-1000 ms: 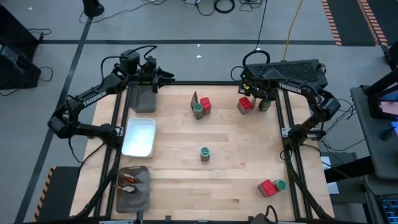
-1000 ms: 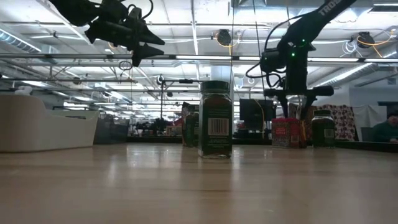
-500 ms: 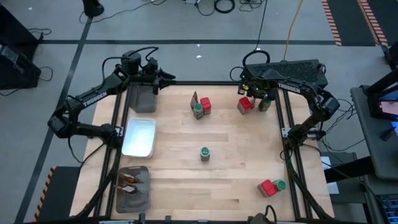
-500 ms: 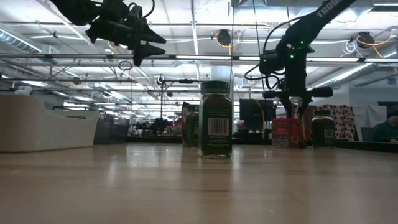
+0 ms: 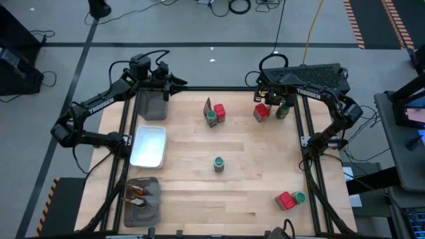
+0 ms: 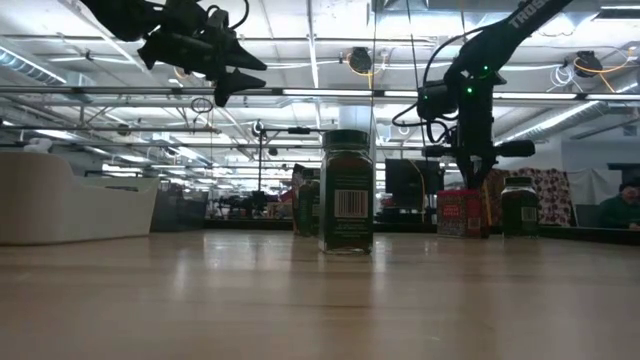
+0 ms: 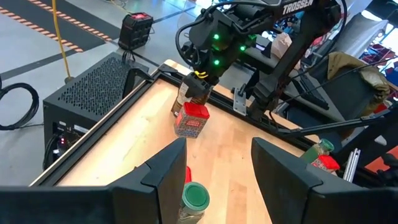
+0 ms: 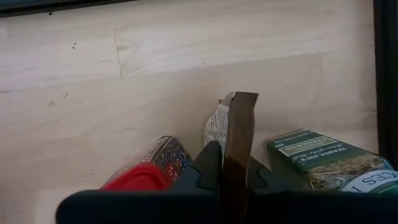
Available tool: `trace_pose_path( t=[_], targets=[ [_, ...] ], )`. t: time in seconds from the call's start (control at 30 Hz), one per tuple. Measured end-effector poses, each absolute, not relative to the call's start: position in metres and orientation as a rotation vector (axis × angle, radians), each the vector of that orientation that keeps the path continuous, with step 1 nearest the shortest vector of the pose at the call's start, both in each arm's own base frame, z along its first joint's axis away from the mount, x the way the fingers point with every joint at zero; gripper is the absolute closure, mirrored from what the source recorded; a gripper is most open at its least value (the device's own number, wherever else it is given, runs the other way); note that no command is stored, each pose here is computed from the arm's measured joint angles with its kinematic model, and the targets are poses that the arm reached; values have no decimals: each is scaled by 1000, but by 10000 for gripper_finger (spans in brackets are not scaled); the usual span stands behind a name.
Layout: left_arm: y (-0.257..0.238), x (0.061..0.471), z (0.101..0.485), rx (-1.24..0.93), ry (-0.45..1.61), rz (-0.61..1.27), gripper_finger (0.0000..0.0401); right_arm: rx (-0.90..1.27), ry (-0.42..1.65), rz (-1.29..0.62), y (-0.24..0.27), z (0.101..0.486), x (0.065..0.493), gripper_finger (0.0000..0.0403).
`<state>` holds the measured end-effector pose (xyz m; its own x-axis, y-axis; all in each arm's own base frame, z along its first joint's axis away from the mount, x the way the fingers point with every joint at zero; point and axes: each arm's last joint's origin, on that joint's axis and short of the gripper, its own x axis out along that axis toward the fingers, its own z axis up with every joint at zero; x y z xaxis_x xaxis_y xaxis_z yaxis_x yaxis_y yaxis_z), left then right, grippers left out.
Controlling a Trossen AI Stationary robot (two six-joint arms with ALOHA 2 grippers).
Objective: Sort spices by type
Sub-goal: Put the orange seasoning bag into the bottom black bin
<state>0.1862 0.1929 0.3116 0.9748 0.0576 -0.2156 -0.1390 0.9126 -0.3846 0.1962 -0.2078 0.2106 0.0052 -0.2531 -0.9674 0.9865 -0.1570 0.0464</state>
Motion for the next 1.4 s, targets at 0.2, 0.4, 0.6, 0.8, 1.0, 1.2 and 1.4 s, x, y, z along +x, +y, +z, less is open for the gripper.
trace_pose_path(
  t=[0.2, 0.4, 0.6, 0.8, 1.0, 1.2, 1.4],
  targets=[
    [193, 186, 312, -409, 202, 102, 216, 1150, 935, -1386, -207, 211, 196, 403],
    [193, 186, 312, -409, 203, 102, 216, 1146, 936, -1381, -205, 218, 194, 403],
    [193, 186, 312, -408, 202, 102, 216, 1133, 931, -1370, -205, 227, 195, 403],
    [193, 186, 312, -405, 200, 102, 216, 1120, 925, -1358, -207, 232, 197, 403],
    [193, 186, 312, -398, 201, 101, 216, 1104, 922, -1345, -208, 233, 197, 403],
    [193, 186, 312, -381, 202, 99, 216, 1089, 920, -1338, -210, 231, 199, 387],
    [193, 186, 312, -379, 202, 99, 216, 1059, 972, -1316, -217, 217, 206, 336]
  ],
)
